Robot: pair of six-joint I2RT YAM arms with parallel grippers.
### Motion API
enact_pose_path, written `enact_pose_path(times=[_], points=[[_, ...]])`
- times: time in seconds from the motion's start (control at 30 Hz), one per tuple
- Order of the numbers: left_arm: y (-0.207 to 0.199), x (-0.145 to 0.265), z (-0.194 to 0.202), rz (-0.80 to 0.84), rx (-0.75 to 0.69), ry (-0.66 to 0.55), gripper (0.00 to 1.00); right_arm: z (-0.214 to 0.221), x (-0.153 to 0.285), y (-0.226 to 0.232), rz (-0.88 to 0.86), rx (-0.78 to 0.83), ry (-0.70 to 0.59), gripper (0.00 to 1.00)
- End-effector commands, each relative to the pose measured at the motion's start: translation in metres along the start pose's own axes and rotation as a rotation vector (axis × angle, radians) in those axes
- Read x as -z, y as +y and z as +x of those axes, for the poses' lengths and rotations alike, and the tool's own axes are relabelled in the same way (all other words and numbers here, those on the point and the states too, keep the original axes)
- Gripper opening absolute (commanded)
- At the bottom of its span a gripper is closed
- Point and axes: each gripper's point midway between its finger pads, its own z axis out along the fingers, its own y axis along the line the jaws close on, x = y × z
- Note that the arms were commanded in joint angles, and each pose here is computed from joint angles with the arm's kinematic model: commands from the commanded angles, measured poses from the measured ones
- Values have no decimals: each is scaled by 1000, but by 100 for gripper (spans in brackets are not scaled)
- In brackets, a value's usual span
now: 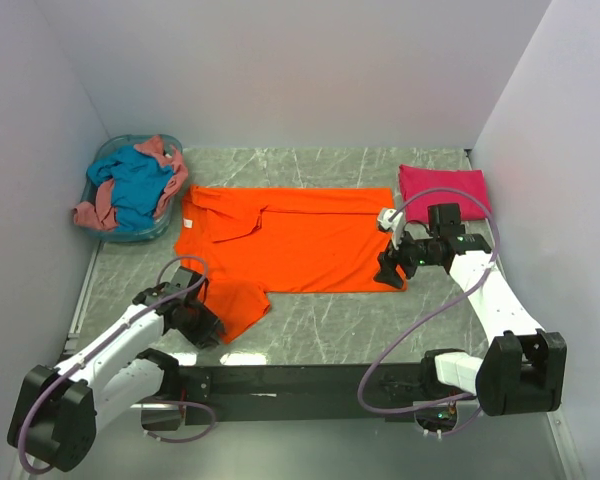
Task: Fold and stack the t-shirts
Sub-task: Fold the tshirt
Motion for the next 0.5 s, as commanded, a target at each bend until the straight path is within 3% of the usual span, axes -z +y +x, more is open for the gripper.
enact_pose_path(times=[0.0, 0.2, 0.33, 0.47], points=[[3, -6, -3, -16, -18, -21, 39, -16, 10, -10, 35, 42, -23, 77], [-1, -17, 0, -10, -34, -3, 26, -11, 15, -13, 66, 64, 16, 76], [-6, -16, -3, 1, -61, -17, 10, 0, 20, -13, 80, 91, 71, 76], [-14, -7, -9, 45, -105, -52, 1, 34, 25, -8, 46, 243, 173, 77]])
